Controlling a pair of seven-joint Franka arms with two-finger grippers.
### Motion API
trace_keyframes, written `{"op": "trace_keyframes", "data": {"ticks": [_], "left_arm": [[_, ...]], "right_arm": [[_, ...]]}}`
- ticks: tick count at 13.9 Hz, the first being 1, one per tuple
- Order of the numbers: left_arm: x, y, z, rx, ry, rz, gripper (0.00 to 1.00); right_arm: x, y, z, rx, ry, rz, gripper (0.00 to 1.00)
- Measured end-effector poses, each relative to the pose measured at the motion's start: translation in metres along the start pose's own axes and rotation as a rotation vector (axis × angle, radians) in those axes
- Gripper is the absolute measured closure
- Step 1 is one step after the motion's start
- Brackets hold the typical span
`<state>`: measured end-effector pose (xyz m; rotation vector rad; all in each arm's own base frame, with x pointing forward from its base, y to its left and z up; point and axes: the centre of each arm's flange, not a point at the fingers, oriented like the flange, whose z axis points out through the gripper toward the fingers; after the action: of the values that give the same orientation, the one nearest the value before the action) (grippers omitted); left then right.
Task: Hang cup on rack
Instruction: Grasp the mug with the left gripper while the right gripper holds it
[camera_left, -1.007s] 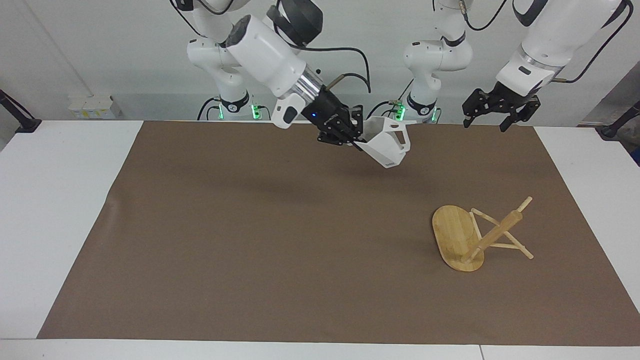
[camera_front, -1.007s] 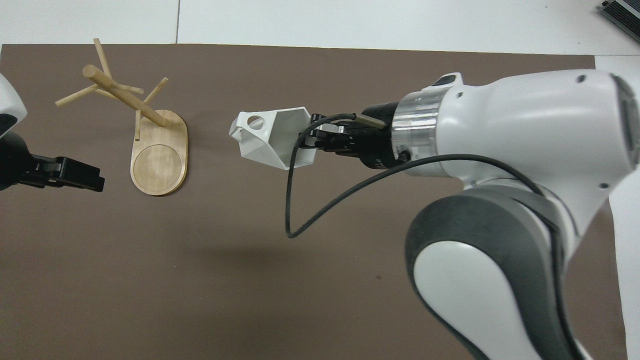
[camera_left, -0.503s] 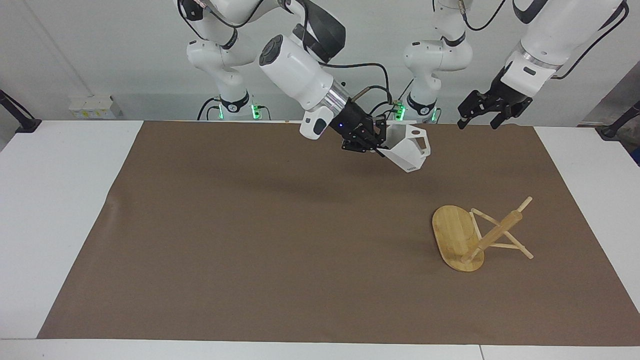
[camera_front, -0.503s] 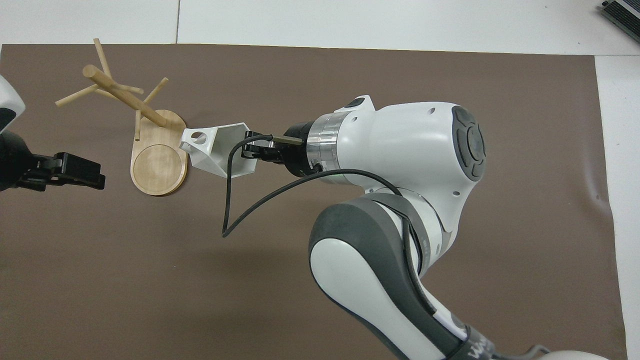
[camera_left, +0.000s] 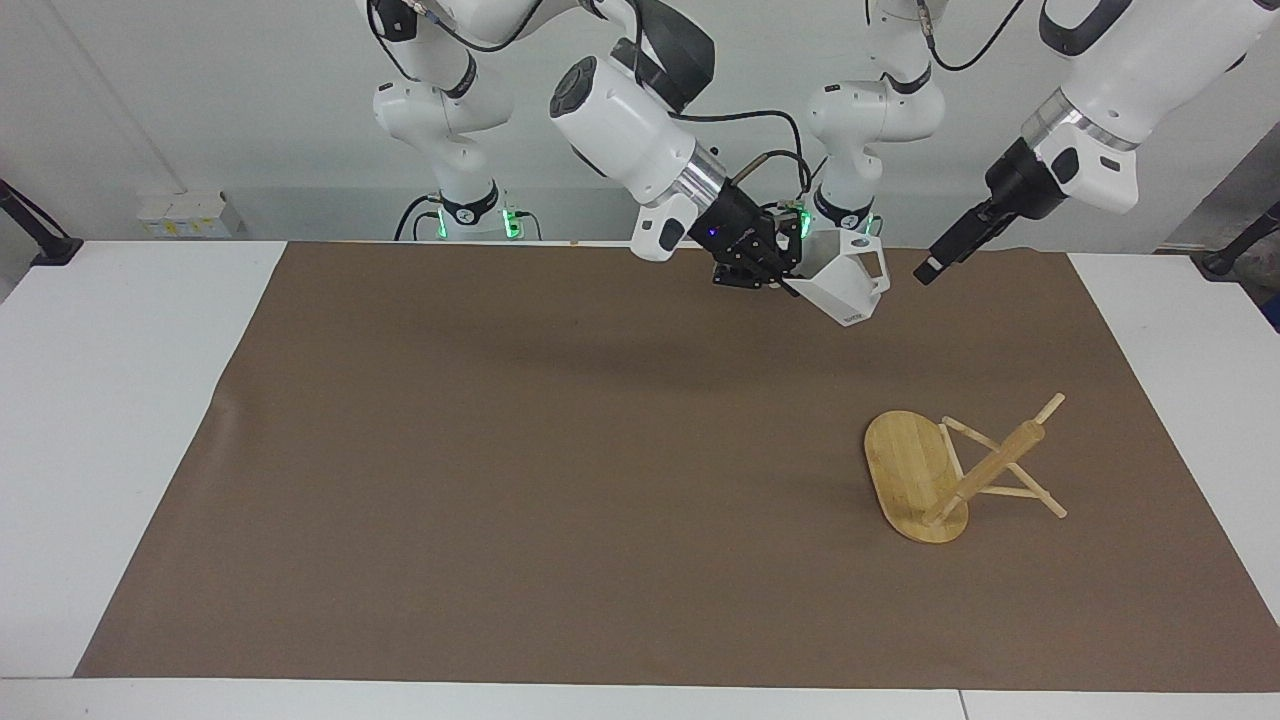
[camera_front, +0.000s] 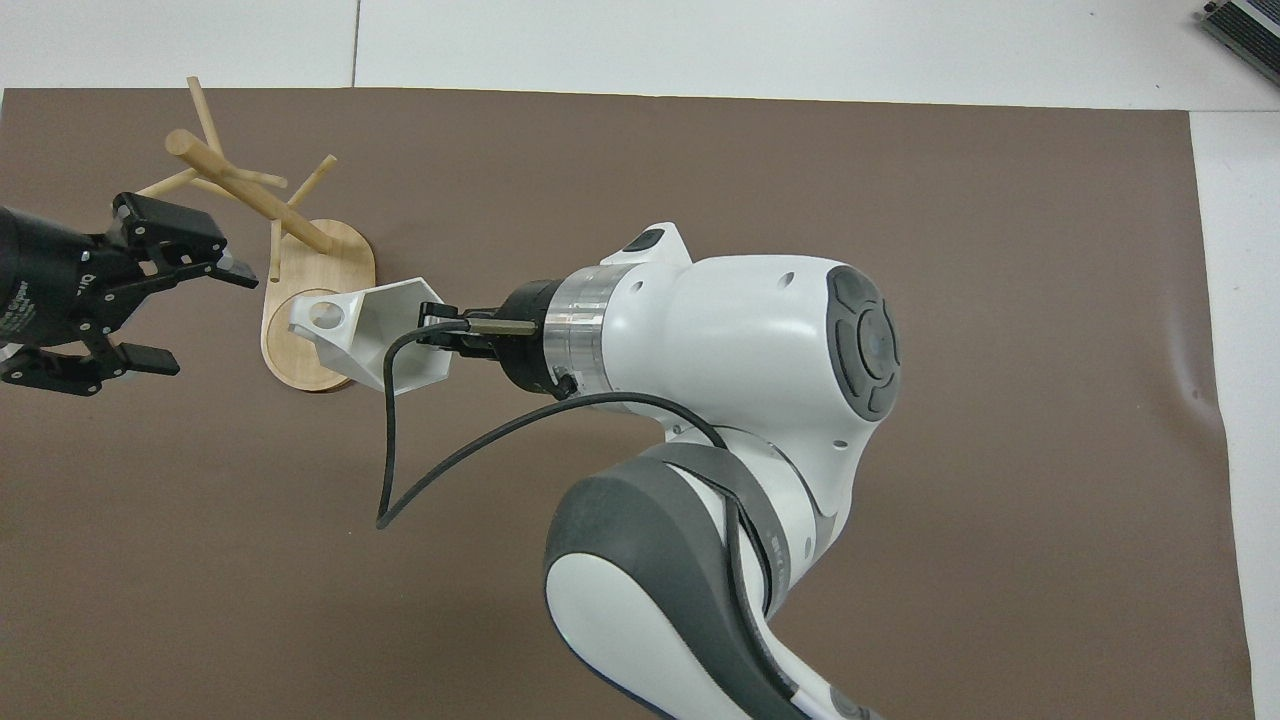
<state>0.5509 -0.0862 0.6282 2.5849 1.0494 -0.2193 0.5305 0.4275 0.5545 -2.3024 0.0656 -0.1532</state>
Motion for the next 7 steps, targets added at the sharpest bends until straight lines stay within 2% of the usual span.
{"op": "trace_keyframes", "data": {"ticks": [3, 7], "left_arm": [[0.022, 0.004, 0.012, -0.036, -0.051, -0.212, 0.0], [0.042, 0.013, 0.025, -0.053, -0.13, -0.508, 0.0]], "right_arm": [[-0.003, 0.001, 0.003, -0.009, -0.025, -0.001, 0.94], [-0.001, 0.002, 0.002, -0.011, -0.022, 0.002, 0.94]]}}
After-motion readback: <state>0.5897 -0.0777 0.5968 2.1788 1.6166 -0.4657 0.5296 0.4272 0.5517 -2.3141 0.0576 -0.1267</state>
